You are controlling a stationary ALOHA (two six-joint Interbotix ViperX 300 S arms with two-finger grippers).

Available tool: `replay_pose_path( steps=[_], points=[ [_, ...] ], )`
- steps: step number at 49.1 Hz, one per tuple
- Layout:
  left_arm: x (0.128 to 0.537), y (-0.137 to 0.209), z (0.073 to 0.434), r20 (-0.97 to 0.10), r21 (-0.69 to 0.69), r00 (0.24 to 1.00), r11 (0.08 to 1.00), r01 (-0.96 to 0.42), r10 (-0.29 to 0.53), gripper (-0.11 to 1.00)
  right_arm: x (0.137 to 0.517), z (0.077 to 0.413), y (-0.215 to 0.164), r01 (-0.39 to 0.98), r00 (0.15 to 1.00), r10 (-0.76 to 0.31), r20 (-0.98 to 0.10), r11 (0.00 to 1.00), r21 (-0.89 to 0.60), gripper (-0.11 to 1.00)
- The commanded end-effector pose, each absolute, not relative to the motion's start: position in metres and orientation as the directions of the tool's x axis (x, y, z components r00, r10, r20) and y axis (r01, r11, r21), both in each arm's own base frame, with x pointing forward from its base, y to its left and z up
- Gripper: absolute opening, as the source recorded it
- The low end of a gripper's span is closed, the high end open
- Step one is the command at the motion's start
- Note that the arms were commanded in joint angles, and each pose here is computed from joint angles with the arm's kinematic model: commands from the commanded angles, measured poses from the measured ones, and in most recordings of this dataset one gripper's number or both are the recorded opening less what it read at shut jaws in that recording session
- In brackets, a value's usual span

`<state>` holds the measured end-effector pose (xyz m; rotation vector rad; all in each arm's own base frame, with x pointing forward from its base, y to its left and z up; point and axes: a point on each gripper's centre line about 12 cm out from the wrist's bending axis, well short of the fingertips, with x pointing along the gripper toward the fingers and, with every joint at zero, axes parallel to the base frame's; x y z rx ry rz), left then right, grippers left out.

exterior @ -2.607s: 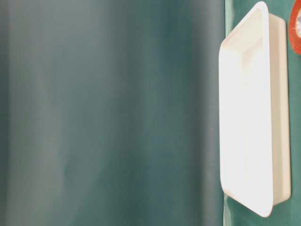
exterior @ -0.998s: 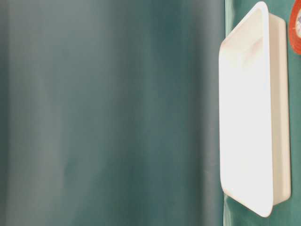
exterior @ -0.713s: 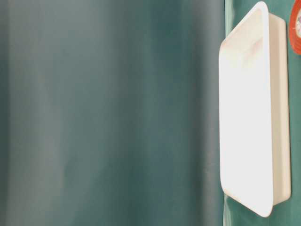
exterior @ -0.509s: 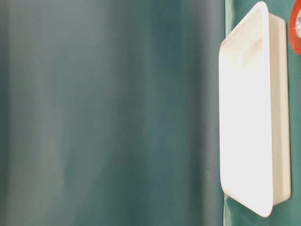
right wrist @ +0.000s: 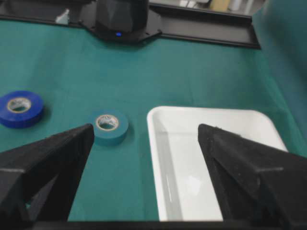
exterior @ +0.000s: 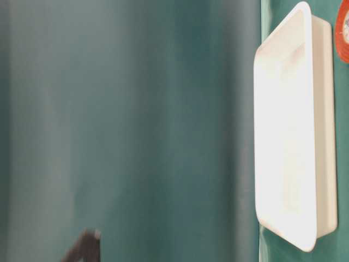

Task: Pick up the tape from a random location and place it into the white case.
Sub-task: 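Move the left gripper over the yellow tape roll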

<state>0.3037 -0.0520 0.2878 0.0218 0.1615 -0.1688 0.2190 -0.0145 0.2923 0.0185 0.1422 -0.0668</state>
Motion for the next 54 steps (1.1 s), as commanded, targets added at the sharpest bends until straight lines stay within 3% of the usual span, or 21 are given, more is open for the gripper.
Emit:
replay_pose_path(
  steps=[1,35,54],
  points=[
    [0.326,-0.058,0.303,-0.130,0.010,0.976,0.984,0.176,-0.174,0.99,0.221,0.301,-0.015,0.068,0.991,-0.066,-0.116,0.998,0.014,0.91],
    [0.468,-0.093,0.332,-0.148,0.015,0.970,0.980,0.197,-0.192,0.99,0.226,0.294,-0.015,0.068,0.988,-0.065,-0.142,0.998,0.014,0.91],
    [0.492,-0.099,0.330,-0.171,0.014,0.966,0.980,0.198,-0.193,0.99,0.226,0.294,-0.015,0.068,0.988,-0.065,-0.142,0.998,0.012,0.91]
  ],
)
